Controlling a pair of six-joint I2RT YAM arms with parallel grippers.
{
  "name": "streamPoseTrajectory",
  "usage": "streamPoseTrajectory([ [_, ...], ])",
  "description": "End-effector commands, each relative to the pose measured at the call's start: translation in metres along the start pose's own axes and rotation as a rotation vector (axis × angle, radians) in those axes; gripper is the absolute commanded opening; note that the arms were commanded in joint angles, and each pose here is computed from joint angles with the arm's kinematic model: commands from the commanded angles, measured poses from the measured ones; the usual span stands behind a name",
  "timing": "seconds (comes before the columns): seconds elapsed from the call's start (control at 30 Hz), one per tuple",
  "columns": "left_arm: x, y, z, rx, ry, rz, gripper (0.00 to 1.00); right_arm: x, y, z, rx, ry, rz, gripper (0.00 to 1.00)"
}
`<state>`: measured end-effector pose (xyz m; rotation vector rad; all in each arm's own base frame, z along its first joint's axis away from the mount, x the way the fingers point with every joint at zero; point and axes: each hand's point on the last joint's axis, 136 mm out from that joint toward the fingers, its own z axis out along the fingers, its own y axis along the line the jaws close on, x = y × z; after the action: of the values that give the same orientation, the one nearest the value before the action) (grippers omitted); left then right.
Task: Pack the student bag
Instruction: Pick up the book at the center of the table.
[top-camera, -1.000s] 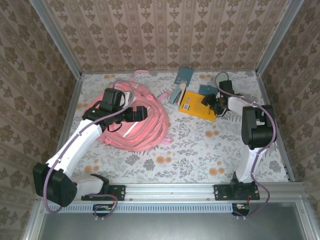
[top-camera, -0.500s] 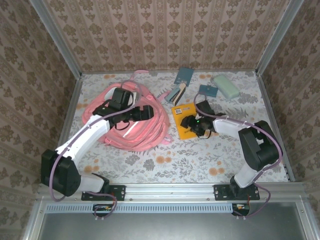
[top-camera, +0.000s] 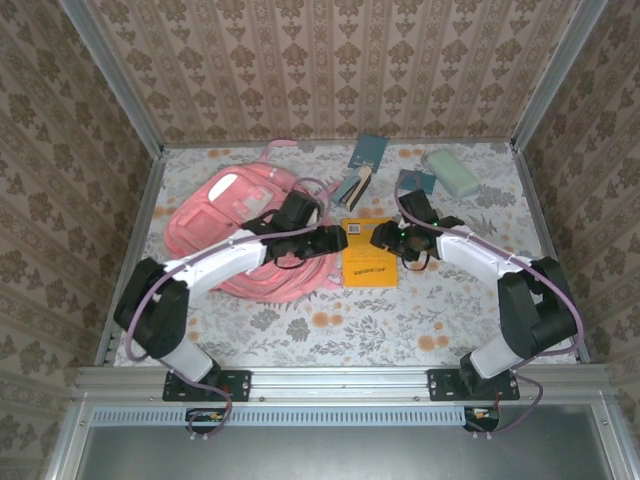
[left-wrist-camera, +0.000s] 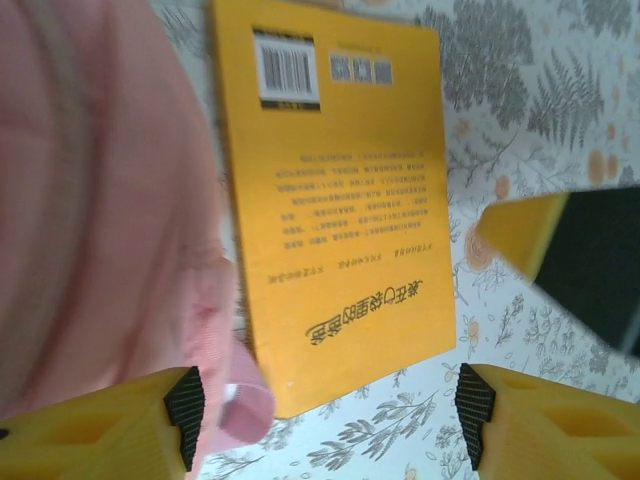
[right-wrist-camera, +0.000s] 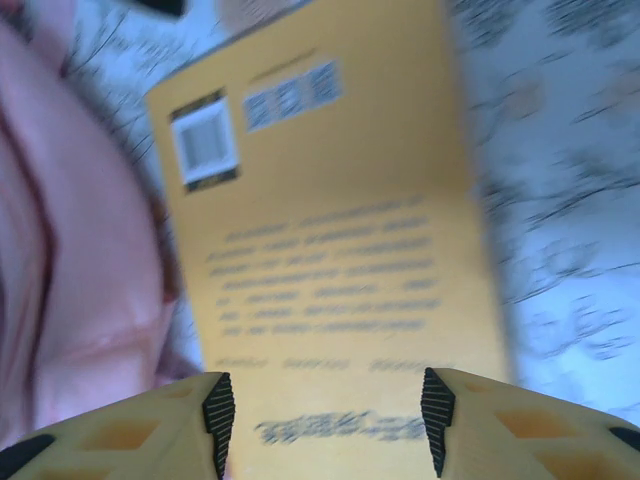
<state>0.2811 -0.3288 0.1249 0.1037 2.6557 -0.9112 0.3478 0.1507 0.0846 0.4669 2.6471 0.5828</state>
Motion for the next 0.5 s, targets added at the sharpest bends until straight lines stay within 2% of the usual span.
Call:
streamPoseTrajectory([
  [0.0,-0.01,-0.025,0.017,0.028,-0.028,-0.011,0.66,-0.001,-0.019,0.004,0.064,0.03,-0.058,0.54],
  [0.1,-0.003,-0.022,0.038,-0.006,0.007,-0.022,0.58,-0.001,-0.022,0.014,0.063,0.045,-0.072,0.51],
  [0.47,0.004,0.022,0.066,-0.175,0.044,-0.041,0.57,0.007,-0.042,0.04,0.133,0.093,-0.105,0.5],
])
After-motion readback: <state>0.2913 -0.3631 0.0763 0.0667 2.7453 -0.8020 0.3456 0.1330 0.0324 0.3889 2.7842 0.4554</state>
